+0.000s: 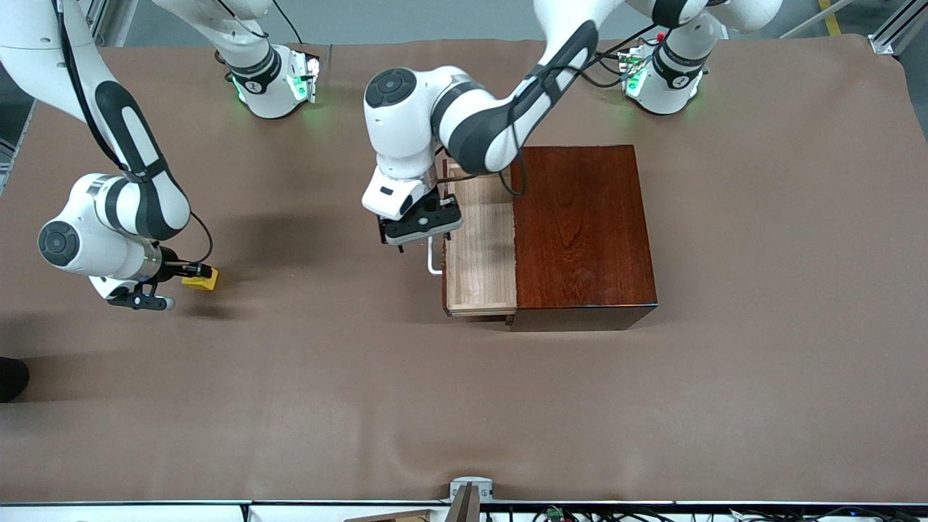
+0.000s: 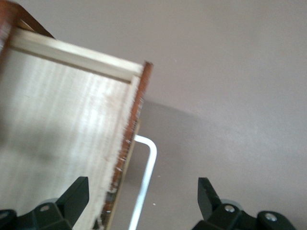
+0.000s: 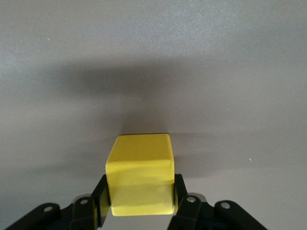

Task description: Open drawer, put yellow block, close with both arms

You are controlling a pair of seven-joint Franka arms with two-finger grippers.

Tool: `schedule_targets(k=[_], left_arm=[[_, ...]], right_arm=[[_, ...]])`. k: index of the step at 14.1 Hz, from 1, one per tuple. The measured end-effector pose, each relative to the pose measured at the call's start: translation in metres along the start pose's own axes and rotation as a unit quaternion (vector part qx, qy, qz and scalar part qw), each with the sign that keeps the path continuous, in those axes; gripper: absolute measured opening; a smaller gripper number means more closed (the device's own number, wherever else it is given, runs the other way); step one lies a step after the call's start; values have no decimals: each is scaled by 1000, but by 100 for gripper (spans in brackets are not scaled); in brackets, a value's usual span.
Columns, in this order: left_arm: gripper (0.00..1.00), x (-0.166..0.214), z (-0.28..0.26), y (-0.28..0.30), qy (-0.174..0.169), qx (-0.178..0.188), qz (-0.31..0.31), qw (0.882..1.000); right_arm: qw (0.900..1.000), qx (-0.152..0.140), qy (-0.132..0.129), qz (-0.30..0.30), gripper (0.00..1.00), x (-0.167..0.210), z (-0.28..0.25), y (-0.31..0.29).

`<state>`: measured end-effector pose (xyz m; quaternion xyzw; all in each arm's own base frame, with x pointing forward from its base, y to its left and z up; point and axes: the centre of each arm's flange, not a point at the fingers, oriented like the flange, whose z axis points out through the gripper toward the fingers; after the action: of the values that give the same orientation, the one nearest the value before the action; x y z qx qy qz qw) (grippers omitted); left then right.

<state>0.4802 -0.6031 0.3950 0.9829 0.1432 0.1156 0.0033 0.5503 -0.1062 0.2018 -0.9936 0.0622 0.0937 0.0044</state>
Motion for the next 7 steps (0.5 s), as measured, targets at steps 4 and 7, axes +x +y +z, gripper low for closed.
schedule_targets(k=[4, 7], left_arm=[[100, 51, -73, -37, 3, 10, 1, 1000], [100, 101, -119, -87, -5, 33, 11, 999]], right_arm=[[1000, 0, 1, 0, 56, 1, -1, 0], [1000, 0, -5, 0, 56, 1, -6, 0]])
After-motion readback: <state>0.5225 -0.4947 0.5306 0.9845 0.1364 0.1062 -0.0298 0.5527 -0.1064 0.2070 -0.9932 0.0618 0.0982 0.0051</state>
